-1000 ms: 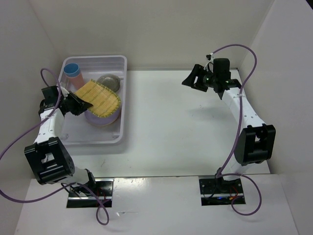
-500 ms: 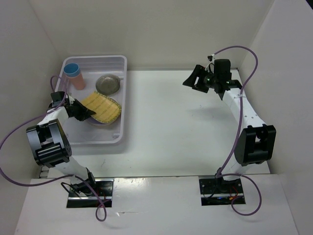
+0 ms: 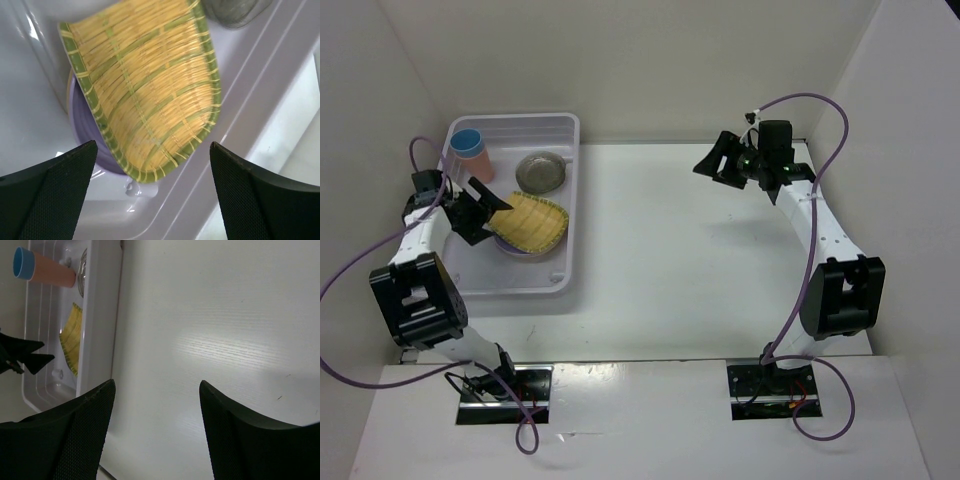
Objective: Place the mixed dishes into the plastic bin
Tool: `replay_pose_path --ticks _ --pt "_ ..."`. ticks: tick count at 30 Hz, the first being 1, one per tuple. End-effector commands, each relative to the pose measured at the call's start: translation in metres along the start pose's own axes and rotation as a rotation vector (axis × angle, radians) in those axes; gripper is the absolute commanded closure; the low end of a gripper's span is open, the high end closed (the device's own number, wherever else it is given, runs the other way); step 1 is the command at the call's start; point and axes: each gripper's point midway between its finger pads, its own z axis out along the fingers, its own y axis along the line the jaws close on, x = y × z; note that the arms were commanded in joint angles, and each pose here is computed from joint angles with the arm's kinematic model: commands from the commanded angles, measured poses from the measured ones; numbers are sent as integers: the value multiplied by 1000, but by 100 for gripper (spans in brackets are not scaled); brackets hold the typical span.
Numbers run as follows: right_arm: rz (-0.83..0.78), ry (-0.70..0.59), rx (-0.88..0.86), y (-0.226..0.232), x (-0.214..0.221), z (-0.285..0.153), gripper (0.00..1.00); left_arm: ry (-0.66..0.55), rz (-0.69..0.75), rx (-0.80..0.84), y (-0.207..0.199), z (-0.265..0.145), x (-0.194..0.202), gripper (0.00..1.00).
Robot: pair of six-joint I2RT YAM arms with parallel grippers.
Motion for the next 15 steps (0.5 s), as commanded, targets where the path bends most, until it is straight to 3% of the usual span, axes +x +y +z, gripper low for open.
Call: replay_pose_path --ticks 1,4,8,10,15 --pt "-14 -35 -31 3 -9 1 27 -135 103 -32 -22 -50 -26 1" --pt "-33 -37 0 -6 -11 8 25 -236 187 -47 -37 -82 -44 1" --pt "-75 -67 169 -35 -23 8 23 -284 288 -71 -46 -103 -55 1" --pt "-103 -49 251 -55 -19 11 22 -299 350 -79 -54 -109 -53 1" --pt "-159 -144 495 -94 -42 -5 11 -346 577 -13 -83 -122 -40 1"
